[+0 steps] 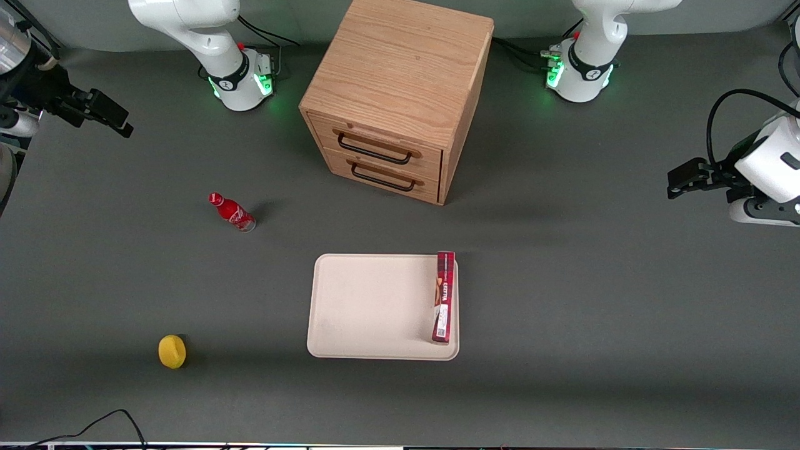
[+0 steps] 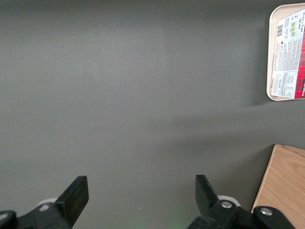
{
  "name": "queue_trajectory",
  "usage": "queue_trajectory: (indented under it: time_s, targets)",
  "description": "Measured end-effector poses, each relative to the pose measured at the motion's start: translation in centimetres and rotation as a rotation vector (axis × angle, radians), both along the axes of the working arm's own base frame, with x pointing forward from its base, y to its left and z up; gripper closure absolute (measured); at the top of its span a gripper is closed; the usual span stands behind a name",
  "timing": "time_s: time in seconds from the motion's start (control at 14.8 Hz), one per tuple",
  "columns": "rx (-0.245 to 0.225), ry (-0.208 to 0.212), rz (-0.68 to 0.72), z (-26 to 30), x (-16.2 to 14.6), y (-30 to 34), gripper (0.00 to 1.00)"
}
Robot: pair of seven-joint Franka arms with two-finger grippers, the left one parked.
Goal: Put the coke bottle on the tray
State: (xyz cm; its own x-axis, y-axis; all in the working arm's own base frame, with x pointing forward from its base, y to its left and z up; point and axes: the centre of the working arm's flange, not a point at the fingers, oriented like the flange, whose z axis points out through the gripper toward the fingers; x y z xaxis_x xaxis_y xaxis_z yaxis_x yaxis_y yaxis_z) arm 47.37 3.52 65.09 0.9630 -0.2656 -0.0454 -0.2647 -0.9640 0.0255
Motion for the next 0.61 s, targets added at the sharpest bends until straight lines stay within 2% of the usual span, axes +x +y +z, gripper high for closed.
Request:
queue_trajectory:
  time_s: [0.47,0.61]
  targets:
    - [0.007,0.081,0.008,-2.0,0.7,0.5,0.0]
    - [0.022,0.076,0.009,-5.9,1.5,0.9,0.0]
